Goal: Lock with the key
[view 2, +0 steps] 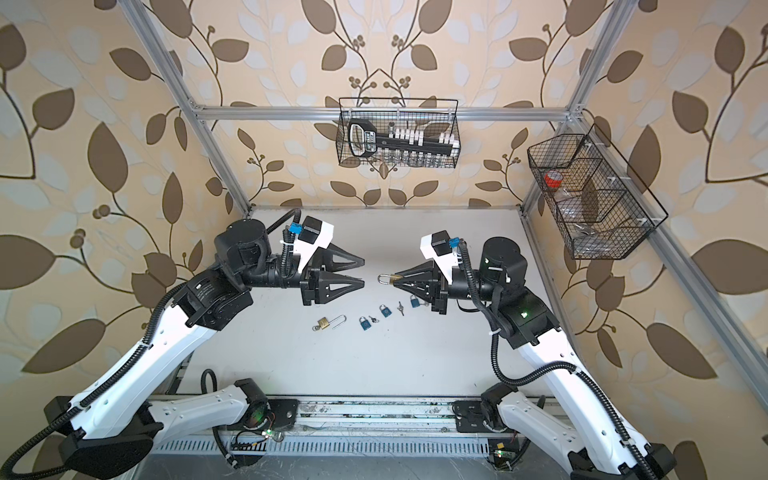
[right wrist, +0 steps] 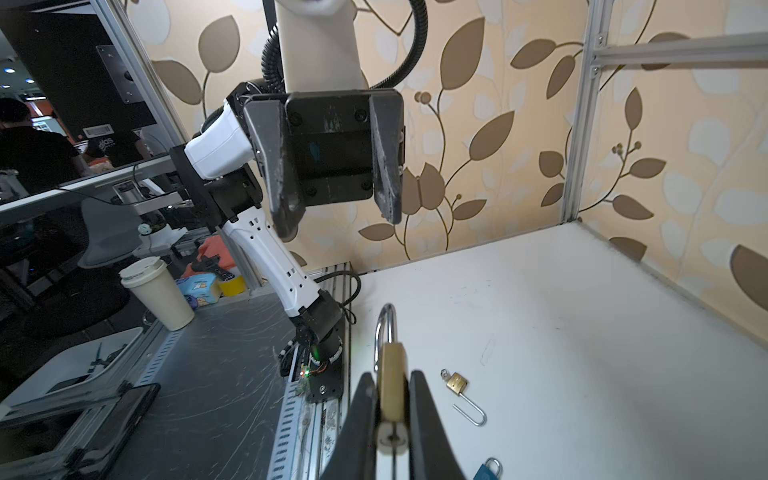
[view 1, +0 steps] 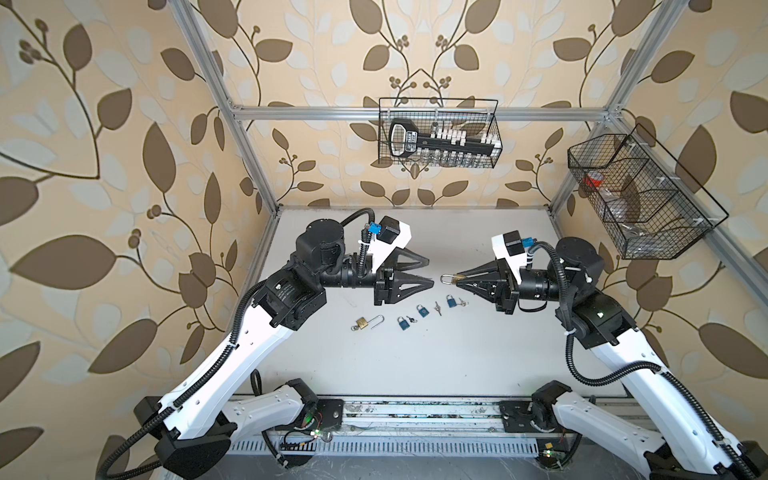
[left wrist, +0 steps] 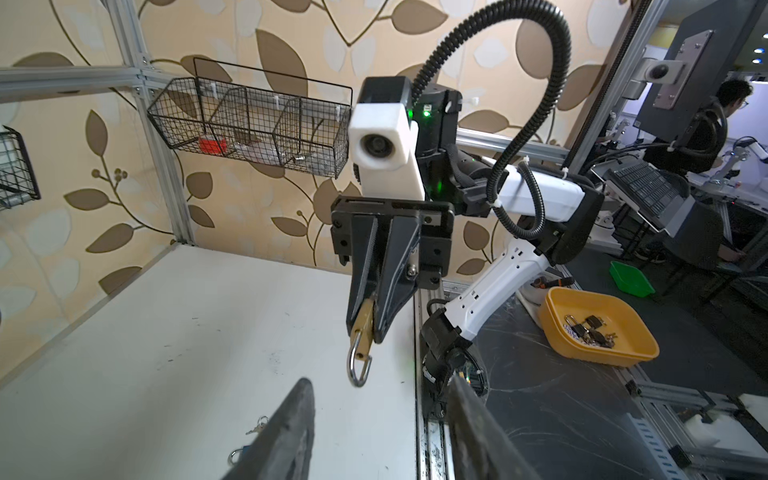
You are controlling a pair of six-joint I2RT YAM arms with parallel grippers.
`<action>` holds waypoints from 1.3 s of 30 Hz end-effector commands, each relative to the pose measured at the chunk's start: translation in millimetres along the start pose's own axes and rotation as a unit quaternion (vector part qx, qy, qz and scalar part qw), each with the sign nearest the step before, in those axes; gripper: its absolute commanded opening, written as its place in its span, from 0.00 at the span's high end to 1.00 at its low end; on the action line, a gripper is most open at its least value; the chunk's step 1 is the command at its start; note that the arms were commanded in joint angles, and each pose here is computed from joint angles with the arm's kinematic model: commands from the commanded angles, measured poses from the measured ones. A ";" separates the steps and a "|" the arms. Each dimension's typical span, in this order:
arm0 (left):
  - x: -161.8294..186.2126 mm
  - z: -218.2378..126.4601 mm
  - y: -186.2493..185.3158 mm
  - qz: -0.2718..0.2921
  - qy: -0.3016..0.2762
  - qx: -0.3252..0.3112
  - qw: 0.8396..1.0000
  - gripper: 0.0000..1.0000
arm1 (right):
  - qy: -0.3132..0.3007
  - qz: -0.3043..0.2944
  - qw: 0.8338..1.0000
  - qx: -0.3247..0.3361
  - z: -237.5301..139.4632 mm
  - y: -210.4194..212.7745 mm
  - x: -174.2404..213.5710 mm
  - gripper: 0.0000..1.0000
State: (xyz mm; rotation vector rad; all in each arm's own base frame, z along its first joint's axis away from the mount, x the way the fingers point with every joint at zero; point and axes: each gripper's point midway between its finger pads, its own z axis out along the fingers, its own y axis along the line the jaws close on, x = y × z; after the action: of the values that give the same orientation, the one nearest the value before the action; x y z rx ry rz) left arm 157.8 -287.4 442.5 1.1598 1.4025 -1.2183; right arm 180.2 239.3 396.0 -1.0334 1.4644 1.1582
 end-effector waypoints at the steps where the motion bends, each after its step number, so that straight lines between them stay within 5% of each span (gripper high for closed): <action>1: 3.2 5.1 -9.3 0.007 0.004 0.046 0.999 0.49 | 0.014 -0.007 1.000 -0.022 -2.1 10.3 3.4 1.00; 19: 26.4 31.8 -11.1 -0.036 0.035 0.104 0.993 0.54 | -0.010 -0.064 0.998 -0.026 -8.4 20.6 -9.5 1.00; 28: 23.0 32.8 -7.6 -0.031 0.033 0.094 0.995 0.74 | -0.013 -0.067 0.997 -0.023 -9.9 21.4 -8.1 1.00; 33: 18.1 30.4 -9.0 -0.024 0.021 0.090 0.995 0.60 | -0.005 -0.063 0.998 -0.023 -8.5 19.9 -3.6 1.00; 39: 16.1 28.9 -11.8 -0.026 0.019 0.094 0.995 0.66 | -0.004 -0.059 0.998 -0.029 -8.4 21.3 -2.8 1.00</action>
State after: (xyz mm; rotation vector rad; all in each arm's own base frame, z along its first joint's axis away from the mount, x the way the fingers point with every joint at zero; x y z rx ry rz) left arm 154.6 -320.2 408.0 1.2801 1.4583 -1.4051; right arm 163.5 234.8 404.0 -1.1107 1.3714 1.1125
